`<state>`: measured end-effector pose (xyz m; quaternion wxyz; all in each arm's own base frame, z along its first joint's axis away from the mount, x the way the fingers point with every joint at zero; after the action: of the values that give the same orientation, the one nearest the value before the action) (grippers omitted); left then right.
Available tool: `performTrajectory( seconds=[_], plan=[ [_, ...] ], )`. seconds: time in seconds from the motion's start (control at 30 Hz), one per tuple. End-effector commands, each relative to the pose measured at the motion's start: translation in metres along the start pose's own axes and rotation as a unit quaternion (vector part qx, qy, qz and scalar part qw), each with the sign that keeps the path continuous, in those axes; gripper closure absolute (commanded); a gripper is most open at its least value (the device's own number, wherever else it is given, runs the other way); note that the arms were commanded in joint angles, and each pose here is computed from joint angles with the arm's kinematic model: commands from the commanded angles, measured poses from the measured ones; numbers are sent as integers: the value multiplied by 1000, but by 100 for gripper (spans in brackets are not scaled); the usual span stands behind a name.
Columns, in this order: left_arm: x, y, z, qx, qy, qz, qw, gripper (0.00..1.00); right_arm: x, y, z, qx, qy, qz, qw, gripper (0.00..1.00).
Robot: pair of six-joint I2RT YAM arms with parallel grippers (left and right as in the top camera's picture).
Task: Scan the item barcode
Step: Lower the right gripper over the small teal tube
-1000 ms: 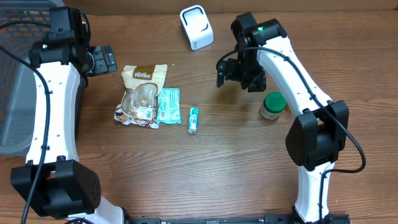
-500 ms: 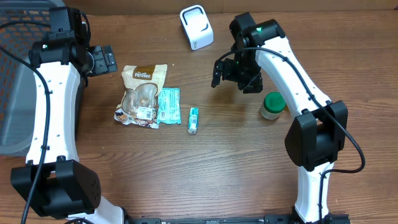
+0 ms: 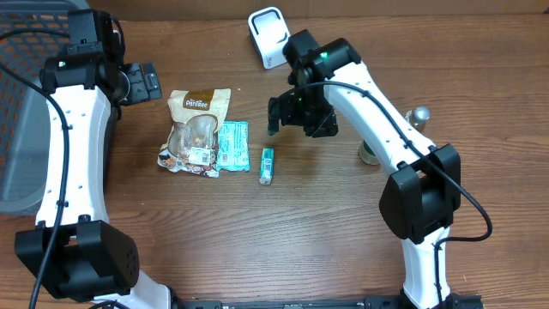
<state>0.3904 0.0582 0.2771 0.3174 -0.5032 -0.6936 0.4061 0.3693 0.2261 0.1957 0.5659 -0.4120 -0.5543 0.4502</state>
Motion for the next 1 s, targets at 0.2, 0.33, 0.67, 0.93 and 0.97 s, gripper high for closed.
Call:
performTrajectory(
  seconds=[0.2,0.33,0.67,0.93,0.97],
  plan=[
    [4,-4,-4,-9,-3,-7,1000,0,32,1,14,-10,-43,-12,999,5],
    [4,-4,-4,-9,-3,-7,1000,0,39,3,18,-10,-53,-11,998,5],
    [4,-4,-4,-9,-3,-7,1000,0,43,4,21,-12,-60,-5,998,5],
    [4,-4,-4,-9,-3,-7,1000,0,43,4,21,-12,-60,-5,998,5],
    [4,-4,-4,-9,-3,-7,1000,0,43,4,21,-12,-60,-5,998,6]
  ],
)
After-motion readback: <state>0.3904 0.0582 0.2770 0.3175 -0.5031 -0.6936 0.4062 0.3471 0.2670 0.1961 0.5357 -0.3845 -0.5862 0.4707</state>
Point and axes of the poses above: each gripper's point midway between its finger pads, its own y axis out along the fingers, its own x axis along the line the jaws close on, z = x × y, the point moved 8 cm from there along -y, back along the fingers, and after that the axes turned 1 degree about y, right-handed, at the moved point
